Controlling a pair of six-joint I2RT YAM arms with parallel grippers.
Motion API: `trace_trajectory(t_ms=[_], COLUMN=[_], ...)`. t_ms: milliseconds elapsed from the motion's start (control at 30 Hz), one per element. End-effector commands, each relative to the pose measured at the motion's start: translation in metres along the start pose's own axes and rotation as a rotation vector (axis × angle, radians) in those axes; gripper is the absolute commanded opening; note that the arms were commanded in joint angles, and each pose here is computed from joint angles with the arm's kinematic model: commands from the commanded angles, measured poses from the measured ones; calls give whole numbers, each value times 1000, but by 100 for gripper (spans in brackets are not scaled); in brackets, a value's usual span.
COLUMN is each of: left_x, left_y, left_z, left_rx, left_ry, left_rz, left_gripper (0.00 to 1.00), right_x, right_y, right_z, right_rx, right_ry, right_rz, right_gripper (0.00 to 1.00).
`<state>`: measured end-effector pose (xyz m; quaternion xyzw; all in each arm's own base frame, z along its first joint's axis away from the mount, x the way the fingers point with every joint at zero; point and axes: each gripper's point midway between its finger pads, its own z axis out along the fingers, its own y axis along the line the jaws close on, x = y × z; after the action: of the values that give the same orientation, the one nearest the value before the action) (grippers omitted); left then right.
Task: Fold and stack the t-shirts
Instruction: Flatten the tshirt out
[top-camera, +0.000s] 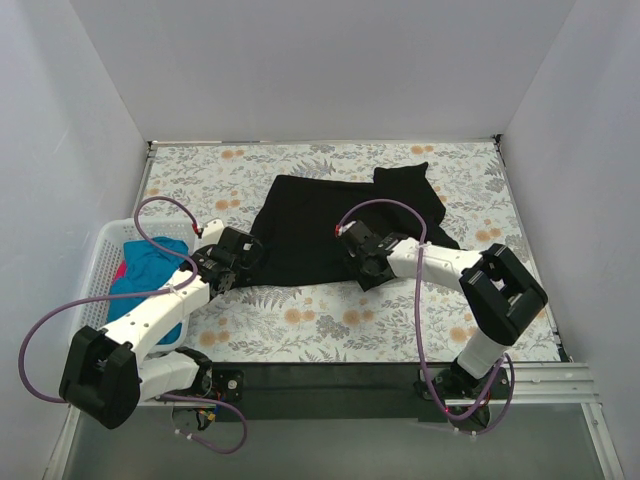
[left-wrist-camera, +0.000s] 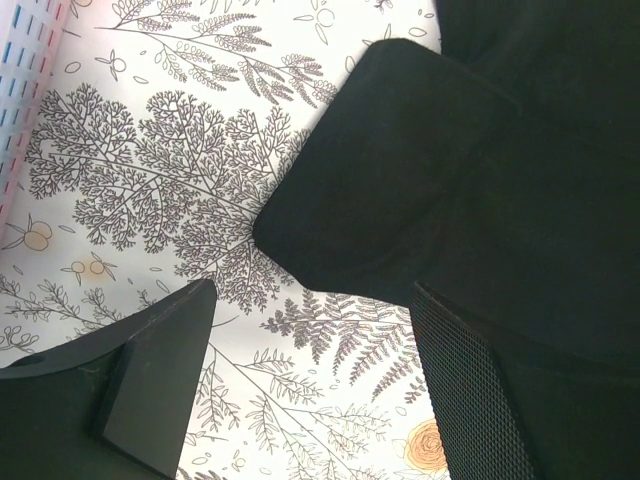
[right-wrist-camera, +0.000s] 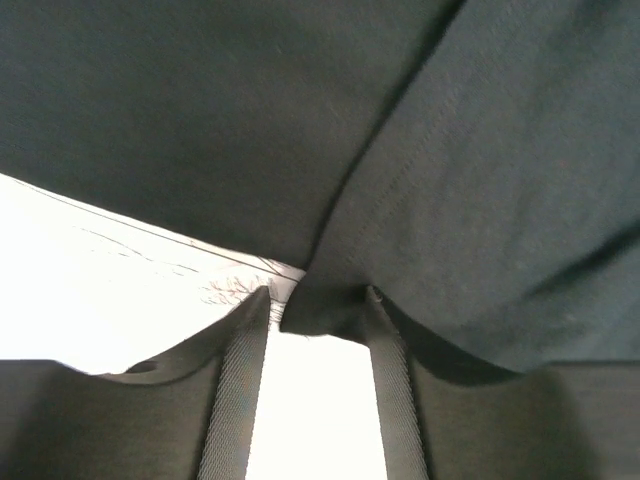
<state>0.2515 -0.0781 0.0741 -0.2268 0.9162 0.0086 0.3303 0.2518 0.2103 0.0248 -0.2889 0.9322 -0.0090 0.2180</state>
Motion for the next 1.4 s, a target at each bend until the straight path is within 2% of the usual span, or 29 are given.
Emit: trace_trajectory(t_ms=[0,33,67,100,167,200,400,433,500,600,667,767,800,900,1000,1100,1133,1167,1267,1367], left_x=[-13,-13,-13,-14,-13,-14,-17,-17,-18,-19,-20,-40,-38,-67,-84,-91,-77,-84,-72,-60], left_y=[2,1,2,1,3,3,6,5,4,-4,-7,-23,-22,-46,-64,-89,-101,-111,-128,-132], left_z=[-1,-1,-1,-1,-2,-2,-4,-4,-4,-5,-4,-6,-2,6,15,35,65,61,84,104], left_rx=[-7,-5,-5,-4,-7,-7,-18,-17,-11,13,17,40,28,25,33,37,17,46,57,35], left_ry=[-57,-57,-57,-60,-63,-65,-80,-83,-81,-74,-68,-100,-93,-116,-118,-91,-18,-25,47,93], left_rz=[-13,-15,-15,-16,-16,-19,-34,-38,-44,-61,-68,-76,-63,-52,-31,7,53,43,73,98], left_gripper=[77,77,77,77,77,77,77,76,76,76,76,76,76,75,70,59,50,47,38,34], right_x=[0,0,1,1,2,2,18,18,41,64,83,97,101,111,119,130,133,133,131,133], right_y=[-16,-18,-19,-20,-19,-15,-5,0,5,15,21,30,32,27,24,16,12,11,6,3], right_z=[-5,-6,-7,-8,-14,-18,-78,-98,-113,-150,-157,-181,-179,-195,-199,-201,-205,-206,-207,-208], right_rx=[110,118,123,126,117,102,-13,-73,-134,-265,-317,-429,-433,-465,-467,-434,-425,-426,-403,-393], right_ry=[18,19,22,22,30,31,-3,-53,-35,-87,-64,-119,-99,-177,-194,-195,-209,-212,-235,-239], right_rz=[-37,-41,-44,-45,-53,-59,15,43,99,183,221,311,326,402,438,456,458,458,467,469], right_gripper=[46,36,30,16,3,1,1,1,1,1,1,1,1,1,1,1,1,1,1,1])
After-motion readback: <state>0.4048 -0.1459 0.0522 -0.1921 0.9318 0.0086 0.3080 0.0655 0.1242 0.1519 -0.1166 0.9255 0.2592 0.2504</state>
